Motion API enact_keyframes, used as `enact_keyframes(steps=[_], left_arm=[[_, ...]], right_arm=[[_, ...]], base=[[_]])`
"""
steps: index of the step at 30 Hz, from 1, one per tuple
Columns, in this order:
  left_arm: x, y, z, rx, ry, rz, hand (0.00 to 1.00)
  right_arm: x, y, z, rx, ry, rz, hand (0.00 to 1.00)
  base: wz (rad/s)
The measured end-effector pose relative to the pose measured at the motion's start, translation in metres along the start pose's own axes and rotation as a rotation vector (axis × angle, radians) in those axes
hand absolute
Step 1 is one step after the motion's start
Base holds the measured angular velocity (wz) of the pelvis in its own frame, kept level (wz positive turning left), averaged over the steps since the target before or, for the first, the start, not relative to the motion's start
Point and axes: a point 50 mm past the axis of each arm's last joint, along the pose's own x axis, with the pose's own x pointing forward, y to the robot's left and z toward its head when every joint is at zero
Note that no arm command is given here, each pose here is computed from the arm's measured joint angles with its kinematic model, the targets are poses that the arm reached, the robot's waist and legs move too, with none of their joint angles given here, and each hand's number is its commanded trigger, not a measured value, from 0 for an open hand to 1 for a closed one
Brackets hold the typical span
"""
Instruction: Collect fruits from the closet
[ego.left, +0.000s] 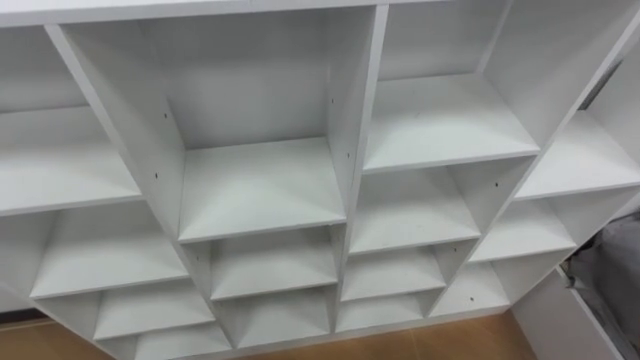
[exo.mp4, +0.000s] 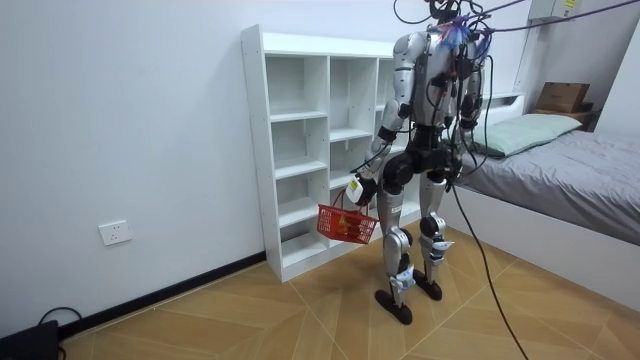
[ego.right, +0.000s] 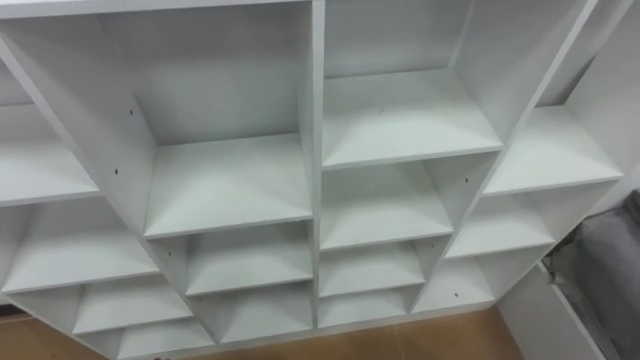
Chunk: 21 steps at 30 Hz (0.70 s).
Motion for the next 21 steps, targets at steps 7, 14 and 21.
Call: enact_keyframes(steps=[7, 14, 21], left_arm=[[-0.0003, 0.0003, -0.0014, 0.0, 0.003, 0.006, 1.0], [-0.0006, 0.0003, -0.0025, 0.0, 0.007, 0.006, 1.0], [-0.0006, 0.0003, -0.0027, 0.0, 0.008, 0.006, 1.0]], right_arm=[[0.0, 0.0001, -0.0002, 0.0, 0.0, -0.003, 0.0], [-0.0001, -0.0002, -0.0009, 0.004, 0.003, -0.006, 0.0], [-0.0001, -0.0005, -0.0013, 0.007, 0.005, -0.008, 0.0]], base=[[0.0], [0.0], [0.0]])
